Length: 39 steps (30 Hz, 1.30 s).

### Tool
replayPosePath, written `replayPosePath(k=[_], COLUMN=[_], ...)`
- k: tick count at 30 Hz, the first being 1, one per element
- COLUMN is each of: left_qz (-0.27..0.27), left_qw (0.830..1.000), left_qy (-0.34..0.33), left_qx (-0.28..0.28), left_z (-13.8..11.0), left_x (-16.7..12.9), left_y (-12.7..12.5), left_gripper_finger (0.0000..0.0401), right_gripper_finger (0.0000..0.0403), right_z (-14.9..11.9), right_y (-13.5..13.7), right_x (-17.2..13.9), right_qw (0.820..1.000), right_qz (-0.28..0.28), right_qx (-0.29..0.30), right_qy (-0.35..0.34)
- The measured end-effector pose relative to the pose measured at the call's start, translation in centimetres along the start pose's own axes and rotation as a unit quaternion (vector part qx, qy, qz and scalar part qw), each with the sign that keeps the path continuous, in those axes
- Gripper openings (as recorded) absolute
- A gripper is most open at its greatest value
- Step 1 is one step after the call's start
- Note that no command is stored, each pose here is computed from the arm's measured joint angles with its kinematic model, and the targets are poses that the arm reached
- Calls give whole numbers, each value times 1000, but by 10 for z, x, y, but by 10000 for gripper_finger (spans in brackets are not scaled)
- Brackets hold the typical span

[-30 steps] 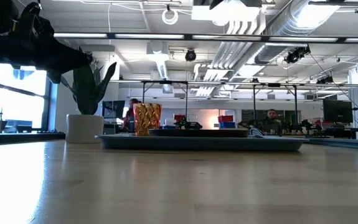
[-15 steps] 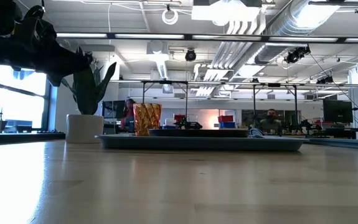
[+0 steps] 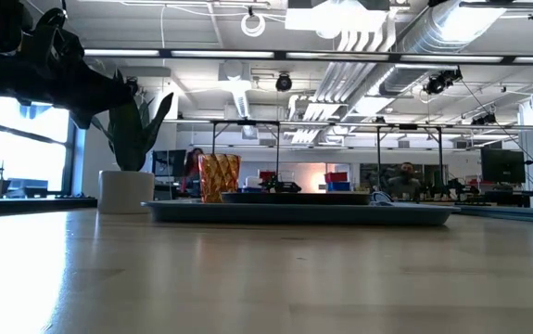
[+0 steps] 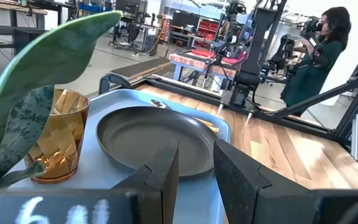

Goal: Pick and place plate/cup/fork/spoon on tray
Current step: Return to Home Position

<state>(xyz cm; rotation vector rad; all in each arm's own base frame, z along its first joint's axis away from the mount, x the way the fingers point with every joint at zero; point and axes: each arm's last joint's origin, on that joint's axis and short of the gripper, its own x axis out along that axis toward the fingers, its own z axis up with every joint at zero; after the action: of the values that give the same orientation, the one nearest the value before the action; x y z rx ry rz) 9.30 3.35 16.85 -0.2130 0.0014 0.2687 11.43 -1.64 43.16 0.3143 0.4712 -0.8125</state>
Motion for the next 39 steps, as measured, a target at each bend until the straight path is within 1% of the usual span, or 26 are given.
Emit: replayPosePath(k=[5, 9, 12, 16, 20, 26, 39], left_qz=[0, 0, 0, 0, 0, 0, 0], left_qw=[1000, 1000, 1000, 1000, 1000, 1000, 1000], left_qy=[0, 0, 0, 0, 0, 0, 0], left_qx=[0, 0, 0, 0, 0, 0, 0], left_z=[0, 0, 0, 0, 0, 0, 0], left_x=[0, 0, 0, 0, 0, 0, 0], left_y=[0, 0, 0, 0, 0, 0, 0], left_gripper_finger=[90, 90, 90, 90, 90, 90, 90], right_gripper_finger=[116, 116, 116, 116, 116, 116, 116], right_z=[-39, -70, -94, -124, -146, -171, -204], right_y=[-10, -18, -23, -29, -33, -35, -38], right_x=[7, 15, 24, 38, 48, 61, 81], right_qw=[993, 983, 975, 968, 957, 941, 936], right_qz=[111, 176, 210, 243, 279, 318, 325], right_qx=[-34, -49, -50, -31, -10, 8, 18], right_qy=[-20, -37, -46, -60, -83, -116, -130])
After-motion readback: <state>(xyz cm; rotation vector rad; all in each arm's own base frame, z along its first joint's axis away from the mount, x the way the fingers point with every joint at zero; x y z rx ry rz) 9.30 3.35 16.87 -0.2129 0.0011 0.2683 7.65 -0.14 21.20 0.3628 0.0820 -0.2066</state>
